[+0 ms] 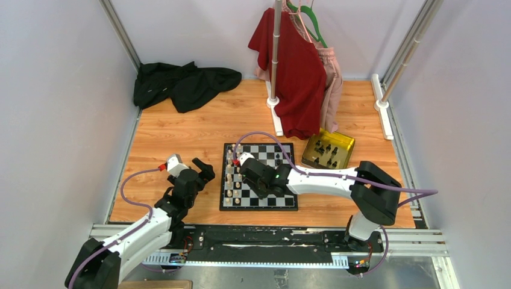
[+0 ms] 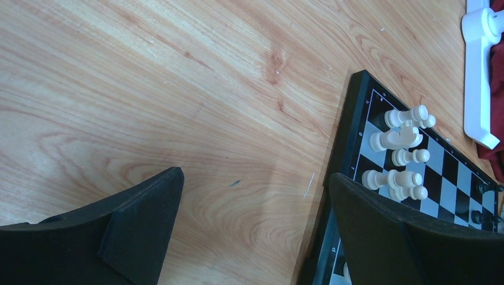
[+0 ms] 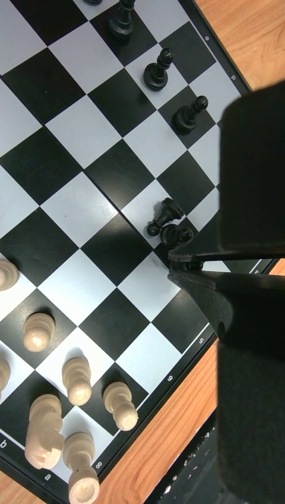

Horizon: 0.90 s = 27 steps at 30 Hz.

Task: Set up the chess pieces on the board
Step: Pick up the chess piece from the chessboard.

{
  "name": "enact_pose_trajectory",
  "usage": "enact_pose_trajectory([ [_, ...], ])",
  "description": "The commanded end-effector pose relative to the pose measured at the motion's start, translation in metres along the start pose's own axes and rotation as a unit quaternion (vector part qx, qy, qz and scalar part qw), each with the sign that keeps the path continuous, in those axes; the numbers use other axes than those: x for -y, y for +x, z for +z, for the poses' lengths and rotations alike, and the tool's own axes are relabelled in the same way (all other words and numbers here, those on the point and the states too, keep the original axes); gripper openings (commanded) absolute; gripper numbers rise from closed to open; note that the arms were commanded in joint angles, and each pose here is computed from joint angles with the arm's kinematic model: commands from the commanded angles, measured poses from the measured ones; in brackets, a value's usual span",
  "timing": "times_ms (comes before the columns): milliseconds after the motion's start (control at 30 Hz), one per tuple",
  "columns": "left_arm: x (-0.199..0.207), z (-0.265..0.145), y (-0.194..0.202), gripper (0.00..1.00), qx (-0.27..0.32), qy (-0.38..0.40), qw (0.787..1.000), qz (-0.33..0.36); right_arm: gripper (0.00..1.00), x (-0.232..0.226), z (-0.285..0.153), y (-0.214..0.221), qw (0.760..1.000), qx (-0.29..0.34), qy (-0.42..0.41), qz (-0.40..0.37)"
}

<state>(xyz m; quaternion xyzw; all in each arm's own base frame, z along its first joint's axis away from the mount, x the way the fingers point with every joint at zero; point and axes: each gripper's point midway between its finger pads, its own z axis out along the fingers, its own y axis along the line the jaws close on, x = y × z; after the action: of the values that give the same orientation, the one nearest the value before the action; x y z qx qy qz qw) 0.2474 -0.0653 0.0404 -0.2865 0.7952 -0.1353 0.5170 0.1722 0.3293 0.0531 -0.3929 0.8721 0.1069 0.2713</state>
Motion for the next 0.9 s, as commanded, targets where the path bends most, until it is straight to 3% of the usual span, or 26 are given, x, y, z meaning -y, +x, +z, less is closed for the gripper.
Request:
enact_pose_trajectory([
  [0, -0.001, 0.0, -0.007, 1.0, 0.013, -0.004, 1.0, 0.0, 0.0, 0.002, -0.014, -0.012, 1.0, 0.011, 0.002, -0.002],
  [433, -0.001, 0.0, -0.008, 1.0, 0.014, -0.005, 1.0, 0.001, 0.0, 0.003, -0.035, -0.021, 0.999, 0.03, 0.009, -0.004],
  [867, -0.004, 0.0, -0.004, 1.0, 0.01, -0.006, 1.0, 0.0, 0.0, 0.033, -0.053, -0.007, 0.998, 0.037, 0.054, 0.017],
])
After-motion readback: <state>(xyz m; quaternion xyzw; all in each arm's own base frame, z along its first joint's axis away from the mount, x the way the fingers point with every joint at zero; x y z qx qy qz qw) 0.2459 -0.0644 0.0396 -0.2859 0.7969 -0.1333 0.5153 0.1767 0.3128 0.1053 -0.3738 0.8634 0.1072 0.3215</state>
